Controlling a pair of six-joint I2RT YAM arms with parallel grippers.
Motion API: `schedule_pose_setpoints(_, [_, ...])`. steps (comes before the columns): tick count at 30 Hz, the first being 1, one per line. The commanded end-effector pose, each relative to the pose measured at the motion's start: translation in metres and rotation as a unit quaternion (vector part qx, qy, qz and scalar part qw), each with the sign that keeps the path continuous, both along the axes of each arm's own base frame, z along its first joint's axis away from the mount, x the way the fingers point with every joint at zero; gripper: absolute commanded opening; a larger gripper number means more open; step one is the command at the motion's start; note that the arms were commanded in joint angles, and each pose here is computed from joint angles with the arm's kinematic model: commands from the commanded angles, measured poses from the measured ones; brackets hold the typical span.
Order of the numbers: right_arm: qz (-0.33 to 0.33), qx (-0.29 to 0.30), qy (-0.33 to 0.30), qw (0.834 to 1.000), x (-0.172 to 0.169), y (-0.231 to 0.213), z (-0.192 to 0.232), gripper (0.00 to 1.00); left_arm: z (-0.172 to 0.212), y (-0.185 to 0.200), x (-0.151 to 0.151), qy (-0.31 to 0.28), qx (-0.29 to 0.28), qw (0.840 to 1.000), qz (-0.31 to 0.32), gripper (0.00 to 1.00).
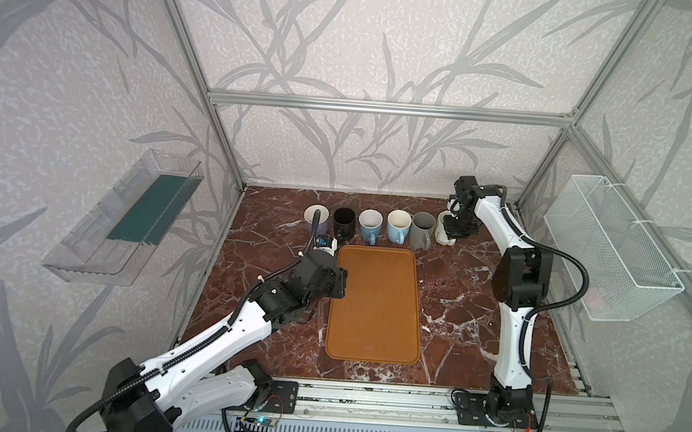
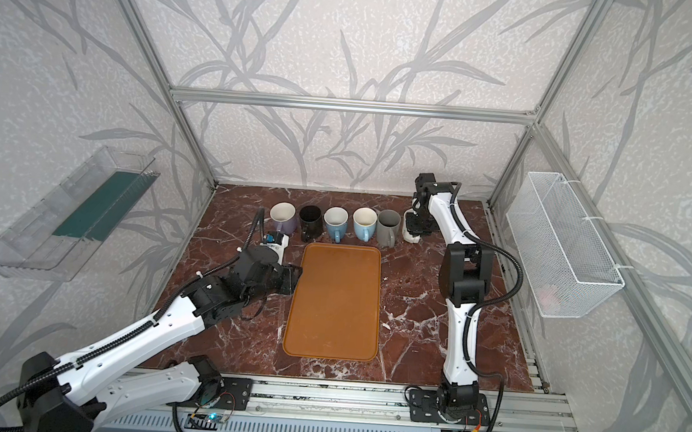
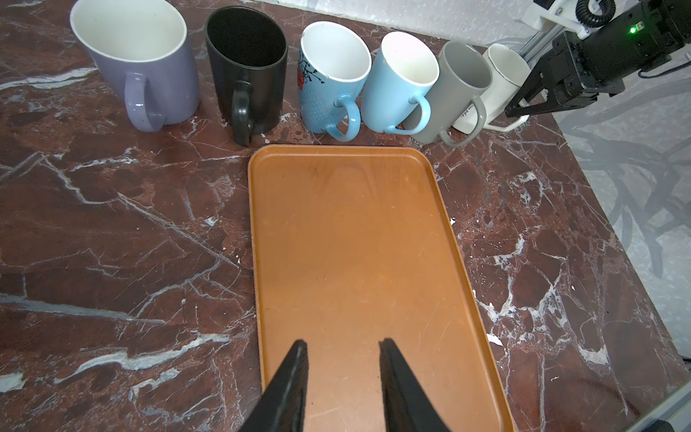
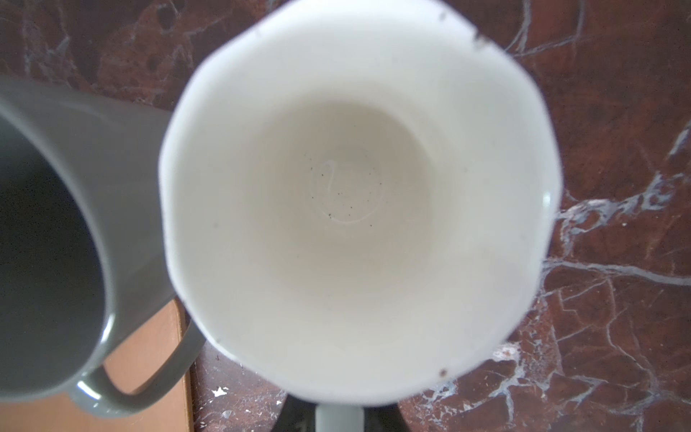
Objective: Turn the mug right side up
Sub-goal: 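Lower the white mug upright beside the grey mug and open the right gripper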
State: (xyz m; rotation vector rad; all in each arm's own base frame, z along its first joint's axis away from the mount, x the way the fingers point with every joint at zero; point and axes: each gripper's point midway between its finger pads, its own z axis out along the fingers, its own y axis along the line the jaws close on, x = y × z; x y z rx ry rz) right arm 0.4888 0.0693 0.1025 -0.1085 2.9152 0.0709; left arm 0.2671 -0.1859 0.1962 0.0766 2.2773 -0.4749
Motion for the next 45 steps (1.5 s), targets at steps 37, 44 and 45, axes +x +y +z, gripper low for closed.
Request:
schedule_pose_setpoints(37, [-0.004, 0.007, -0.039, 0.999, -0.003, -0.003, 0.030, 0.32, 0.019, 0.012, -0.001, -0.020, 0.001, 1.000, 0.017, 0.39])
schedule_pose_setpoints(44, [-0.002, 0.003, -0.054, 0.999, -0.006, -0.005, 0.046, 0.33, 0.020, 0.013, -0.001, -0.023, 0.004, 1.000, 0.019, 0.39])
schedule_pose_setpoints(45, [-0.001, 0.003, -0.058, 0.998, -0.006, -0.005, 0.049, 0.33, 0.022, 0.013, 0.000, -0.027, 0.005, 0.999, 0.018, 0.39])
